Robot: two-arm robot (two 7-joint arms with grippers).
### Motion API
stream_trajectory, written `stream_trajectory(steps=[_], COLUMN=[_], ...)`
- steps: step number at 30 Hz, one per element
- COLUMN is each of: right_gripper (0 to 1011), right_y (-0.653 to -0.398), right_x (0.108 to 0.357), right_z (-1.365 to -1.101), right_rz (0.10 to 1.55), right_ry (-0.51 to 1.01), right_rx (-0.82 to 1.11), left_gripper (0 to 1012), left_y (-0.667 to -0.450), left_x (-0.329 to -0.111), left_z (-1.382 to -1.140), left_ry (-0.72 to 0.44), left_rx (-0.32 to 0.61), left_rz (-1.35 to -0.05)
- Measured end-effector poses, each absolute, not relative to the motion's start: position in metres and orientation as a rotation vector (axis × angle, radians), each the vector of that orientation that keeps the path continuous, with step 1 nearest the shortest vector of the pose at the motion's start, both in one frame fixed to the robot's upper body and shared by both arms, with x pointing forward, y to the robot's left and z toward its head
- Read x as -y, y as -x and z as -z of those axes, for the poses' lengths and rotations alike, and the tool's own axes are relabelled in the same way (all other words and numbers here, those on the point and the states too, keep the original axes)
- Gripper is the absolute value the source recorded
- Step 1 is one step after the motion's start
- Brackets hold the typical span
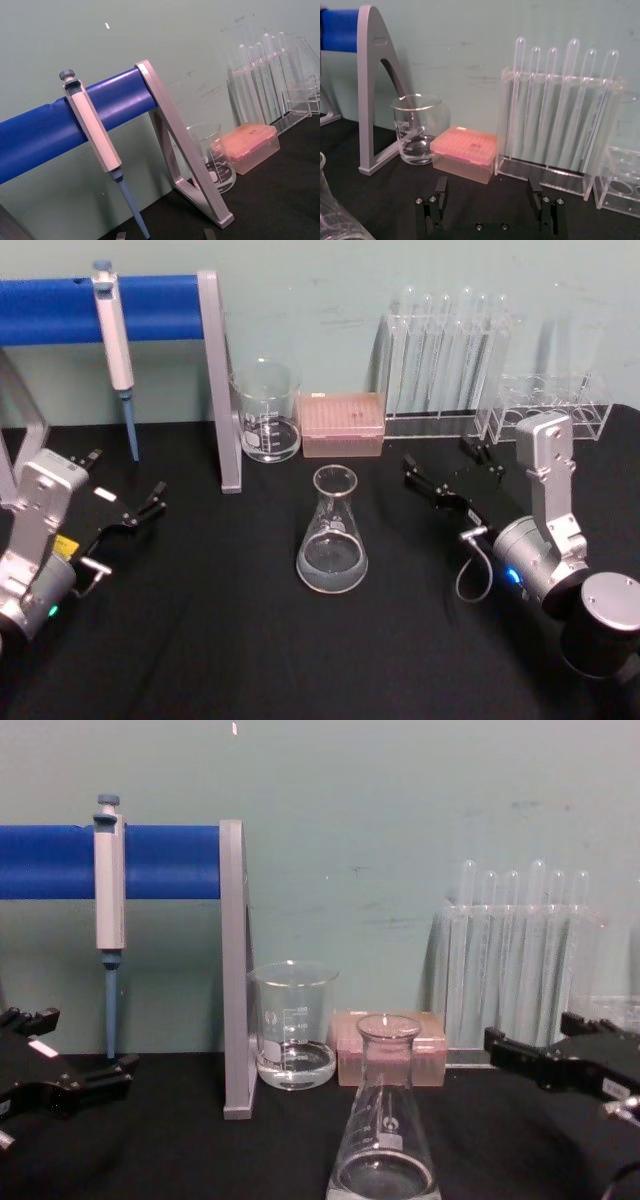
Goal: Grasp the erlenmeyer flask with one hand, shake it three times, then place it back.
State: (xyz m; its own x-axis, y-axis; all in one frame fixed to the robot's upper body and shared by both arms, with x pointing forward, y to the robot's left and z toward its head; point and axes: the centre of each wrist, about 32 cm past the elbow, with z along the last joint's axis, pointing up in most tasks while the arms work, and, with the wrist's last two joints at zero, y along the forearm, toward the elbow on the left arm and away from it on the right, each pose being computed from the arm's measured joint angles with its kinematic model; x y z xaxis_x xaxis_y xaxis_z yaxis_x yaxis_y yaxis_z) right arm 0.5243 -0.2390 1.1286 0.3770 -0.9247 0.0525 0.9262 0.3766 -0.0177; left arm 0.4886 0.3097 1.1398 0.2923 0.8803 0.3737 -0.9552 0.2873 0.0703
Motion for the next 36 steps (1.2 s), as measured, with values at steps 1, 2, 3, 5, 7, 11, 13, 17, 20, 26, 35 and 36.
stream_trajectory(steps=[1, 2, 3, 5, 7, 11, 13, 17, 20, 26, 35, 36], right_gripper=[1002, 1002, 1002, 1002, 1003, 1002, 1002, 1002, 1002, 1003, 1003, 1002], right_y=[-0.5246, -0.5252, -0.5254, -0.5259, -0.5262, -0.5268, -0.5268, -0.5267, -0.5267, -0.5265, -0.5262, -0.5262], right_x=[0.2386, 0.238, 0.2377, 0.237, 0.2368, 0.2366, 0.2368, 0.237, 0.2369, 0.2369, 0.2368, 0.2368], right_z=[-1.1276, -1.1264, -1.1259, -1.1245, -1.1239, -1.1234, -1.1234, -1.1235, -1.1236, -1.1238, -1.1237, -1.1237], right_rz=[1.183, 1.182, 1.181, 1.179, 1.178, 1.176, 1.176, 1.176, 1.176, 1.175, 1.175, 1.175], right_ry=[0.05, 0.055, 0.057, 0.063, 0.067, 0.074, 0.074, 0.074, 0.074, 0.073, 0.072, 0.072], right_rx=[0.033, 0.03, 0.029, 0.024, 0.023, 0.023, 0.023, 0.024, 0.024, 0.024, 0.023, 0.023], left_gripper=[1001, 1001, 1001, 1001, 1001, 1001, 1001, 1001, 1001, 1001, 1001, 1001], left_y=[-0.4886, -0.4886, -0.4886, -0.4886, -0.4886, -0.4886, -0.4886, -0.4886, -0.4886, -0.4886, -0.4886, -0.4886], left_x=[-0.3097, -0.3097, -0.3097, -0.3097, -0.3097, -0.3097, -0.3097, -0.3097, -0.3097, -0.3097, -0.3097, -0.3097], left_z=[-1.1398, -1.1398, -1.1398, -1.1398, -1.1398, -1.1398, -1.1398, -1.1398, -1.1398, -1.1398, -1.1398, -1.1398], left_ry=[-0.304, -0.304, -0.304, -0.304, -0.305, -0.304, -0.304, -0.304, -0.304, -0.305, -0.305, -0.304], left_rx=[0.285, 0.285, 0.285, 0.285, 0.285, 0.285, 0.285, 0.285, 0.285, 0.285, 0.285, 0.285], left_rz=[-1.248, -1.248, -1.248, -1.248, -1.248, -1.248, -1.248, -1.248, -1.248, -1.248, -1.248, -1.248])
